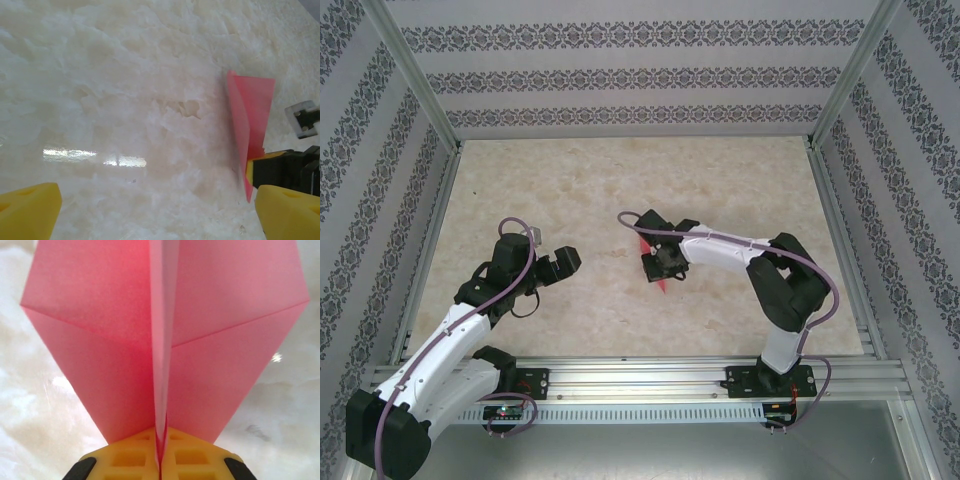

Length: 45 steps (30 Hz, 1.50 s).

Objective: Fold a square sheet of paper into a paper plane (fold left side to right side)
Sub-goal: Pick up the paper plane at the center of the table, then place the paper plane at the center of the table.

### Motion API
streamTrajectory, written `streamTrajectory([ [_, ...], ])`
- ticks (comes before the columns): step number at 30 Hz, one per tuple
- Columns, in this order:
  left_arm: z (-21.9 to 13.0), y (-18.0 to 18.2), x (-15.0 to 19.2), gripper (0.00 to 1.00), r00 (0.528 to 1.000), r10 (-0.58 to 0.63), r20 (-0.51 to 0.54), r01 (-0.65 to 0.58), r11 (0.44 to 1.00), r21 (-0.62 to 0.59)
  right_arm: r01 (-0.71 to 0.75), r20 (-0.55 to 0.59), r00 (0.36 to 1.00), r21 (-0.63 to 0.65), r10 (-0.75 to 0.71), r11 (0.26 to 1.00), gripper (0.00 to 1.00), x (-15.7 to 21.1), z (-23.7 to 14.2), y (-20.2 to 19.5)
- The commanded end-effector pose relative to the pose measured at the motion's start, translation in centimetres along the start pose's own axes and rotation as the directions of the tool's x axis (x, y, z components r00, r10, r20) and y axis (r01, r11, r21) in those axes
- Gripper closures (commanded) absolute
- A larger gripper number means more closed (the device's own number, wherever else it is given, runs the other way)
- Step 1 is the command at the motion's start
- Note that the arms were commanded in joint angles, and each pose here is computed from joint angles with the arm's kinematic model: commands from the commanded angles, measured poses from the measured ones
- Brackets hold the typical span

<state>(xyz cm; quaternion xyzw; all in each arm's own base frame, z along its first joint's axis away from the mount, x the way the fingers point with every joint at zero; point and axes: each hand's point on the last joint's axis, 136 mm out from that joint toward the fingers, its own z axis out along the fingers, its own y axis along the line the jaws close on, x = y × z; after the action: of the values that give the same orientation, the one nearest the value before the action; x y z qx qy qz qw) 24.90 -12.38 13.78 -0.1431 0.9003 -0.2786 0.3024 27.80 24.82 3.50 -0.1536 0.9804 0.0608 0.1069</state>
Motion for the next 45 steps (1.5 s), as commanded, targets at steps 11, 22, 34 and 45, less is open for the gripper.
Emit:
streamTrajectory([
  [11, -0.9, -0.8, -0.5, 0.0, 1.0, 0.02, 0.021, -0.02, 0.999, 0.03, -0.152, -0.003, 0.988, 0.088, 0.153, 0.985, 0.94, -5.8, 0.4, -2.0],
  [22, -0.8, -0.6, -0.4, 0.0, 1.0, 0.017, 0.015, -0.018, 1.0, 0.017, -0.189, -0.043, 0.98, 0.112, 0.194, 0.976, 0.93, -6.6, 3.7, -3.3],
  [34, -0.7, -0.5, -0.5, 0.0, 1.0, 0.022, 0.013, -0.022, 1.0, 0.009, -0.175, -0.073, 0.98, 0.105, 0.183, 0.979, 0.88, -6.0, 4.7, -3.1],
  [45, -0.8, -0.5, -0.6, 0.0, 1.0, 0.027, 0.013, -0.027, 1.0, 0.003, -0.154, -0.004, 0.988, 0.106, 0.155, 0.982, 0.81, -7.3, 0.8, -2.4],
])
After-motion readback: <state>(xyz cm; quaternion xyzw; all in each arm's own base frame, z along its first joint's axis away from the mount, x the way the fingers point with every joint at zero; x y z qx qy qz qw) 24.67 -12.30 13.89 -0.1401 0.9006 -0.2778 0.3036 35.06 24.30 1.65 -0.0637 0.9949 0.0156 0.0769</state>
